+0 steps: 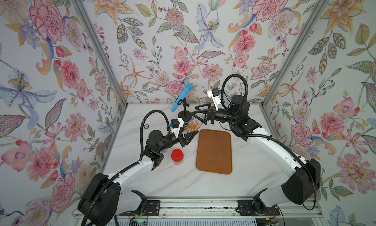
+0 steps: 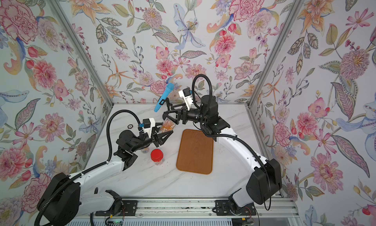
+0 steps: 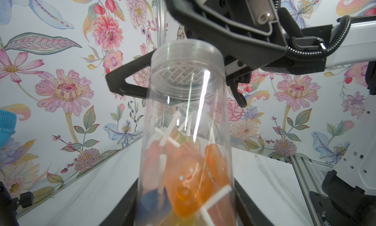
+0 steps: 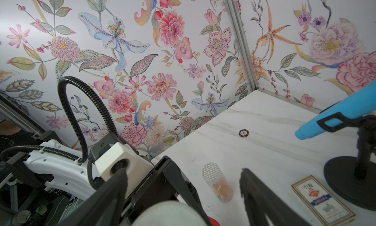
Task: Pour the candies out of the jar
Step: Unscrew the lid from the jar.
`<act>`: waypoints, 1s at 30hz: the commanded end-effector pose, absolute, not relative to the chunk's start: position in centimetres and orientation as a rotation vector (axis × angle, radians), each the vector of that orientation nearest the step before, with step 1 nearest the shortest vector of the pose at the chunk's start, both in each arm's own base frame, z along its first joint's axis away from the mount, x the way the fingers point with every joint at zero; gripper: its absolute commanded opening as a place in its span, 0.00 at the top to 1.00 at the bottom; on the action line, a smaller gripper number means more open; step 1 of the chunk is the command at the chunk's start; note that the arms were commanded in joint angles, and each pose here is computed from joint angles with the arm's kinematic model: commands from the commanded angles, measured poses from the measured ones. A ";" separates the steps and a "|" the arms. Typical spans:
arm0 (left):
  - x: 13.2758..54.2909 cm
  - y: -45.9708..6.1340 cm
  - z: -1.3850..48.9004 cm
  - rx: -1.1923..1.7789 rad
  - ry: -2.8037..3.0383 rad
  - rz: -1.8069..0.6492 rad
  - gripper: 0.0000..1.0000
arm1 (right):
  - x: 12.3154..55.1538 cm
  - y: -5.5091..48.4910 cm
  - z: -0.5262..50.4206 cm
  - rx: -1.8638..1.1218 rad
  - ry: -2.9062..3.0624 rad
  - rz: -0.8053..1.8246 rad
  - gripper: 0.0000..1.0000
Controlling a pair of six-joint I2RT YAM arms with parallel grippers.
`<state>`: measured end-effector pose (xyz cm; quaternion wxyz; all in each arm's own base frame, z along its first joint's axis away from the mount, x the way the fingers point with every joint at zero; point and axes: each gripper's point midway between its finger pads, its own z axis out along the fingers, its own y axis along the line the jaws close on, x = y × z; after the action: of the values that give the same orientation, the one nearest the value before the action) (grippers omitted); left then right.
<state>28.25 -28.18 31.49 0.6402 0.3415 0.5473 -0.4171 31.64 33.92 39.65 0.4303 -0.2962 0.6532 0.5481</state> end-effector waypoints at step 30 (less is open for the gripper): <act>32.3 -25.3 28.9 0.631 1.372 -0.531 1.00 | 35.8 35.2 36.0 -0.253 1.904 1.131 0.25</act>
<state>32.83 -25.60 27.50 0.6743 0.2851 0.6344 -0.2481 35.16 35.54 34.58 0.4223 -0.1179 0.7740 0.4568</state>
